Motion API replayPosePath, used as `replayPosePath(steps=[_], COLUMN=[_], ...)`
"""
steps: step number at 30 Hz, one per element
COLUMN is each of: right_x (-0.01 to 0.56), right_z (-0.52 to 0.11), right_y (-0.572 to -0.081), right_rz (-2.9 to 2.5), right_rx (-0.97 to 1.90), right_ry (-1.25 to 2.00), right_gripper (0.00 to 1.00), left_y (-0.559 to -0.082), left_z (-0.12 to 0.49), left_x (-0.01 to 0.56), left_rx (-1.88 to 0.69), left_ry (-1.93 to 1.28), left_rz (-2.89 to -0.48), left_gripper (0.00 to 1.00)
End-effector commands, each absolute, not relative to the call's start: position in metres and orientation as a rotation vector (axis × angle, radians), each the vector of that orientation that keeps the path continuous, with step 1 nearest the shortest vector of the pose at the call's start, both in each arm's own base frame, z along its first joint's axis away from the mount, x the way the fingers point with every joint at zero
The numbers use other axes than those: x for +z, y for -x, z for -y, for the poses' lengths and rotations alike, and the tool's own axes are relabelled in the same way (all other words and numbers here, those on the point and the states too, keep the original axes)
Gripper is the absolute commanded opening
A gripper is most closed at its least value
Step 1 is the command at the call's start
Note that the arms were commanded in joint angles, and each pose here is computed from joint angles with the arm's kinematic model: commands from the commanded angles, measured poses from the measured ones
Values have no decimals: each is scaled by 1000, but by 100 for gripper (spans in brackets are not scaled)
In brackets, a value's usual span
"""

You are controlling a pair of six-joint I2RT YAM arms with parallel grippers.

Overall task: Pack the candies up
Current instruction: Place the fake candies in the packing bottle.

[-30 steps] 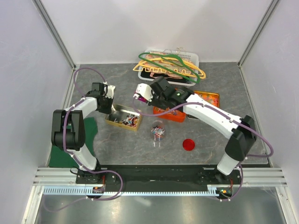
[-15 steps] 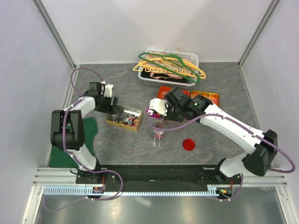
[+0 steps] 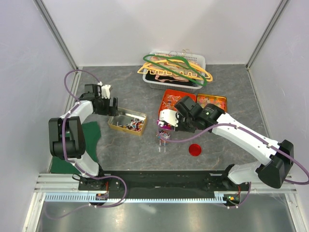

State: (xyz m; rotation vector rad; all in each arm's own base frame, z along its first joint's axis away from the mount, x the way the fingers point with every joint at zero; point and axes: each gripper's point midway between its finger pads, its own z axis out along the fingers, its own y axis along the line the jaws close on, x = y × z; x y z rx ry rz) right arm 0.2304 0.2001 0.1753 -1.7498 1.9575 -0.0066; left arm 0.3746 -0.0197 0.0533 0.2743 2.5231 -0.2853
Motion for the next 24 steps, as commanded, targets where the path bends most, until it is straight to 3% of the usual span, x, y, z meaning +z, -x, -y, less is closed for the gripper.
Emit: replayPosePath(steps=[1,24], right_x=[187,195], right_z=[-192,-165], right_y=[-231,-232], right_rz=[-1911,-1882], right_rx=[-57,-287], right_ry=[1764,1934], right_gripper=[0,0], left_y=[-385,-384], left_z=[21,8], left_x=[72,71], left_rx=[-313,-292], left_ry=[-256,-212], left_rz=[-2453,-2456], left_gripper=[95,96])
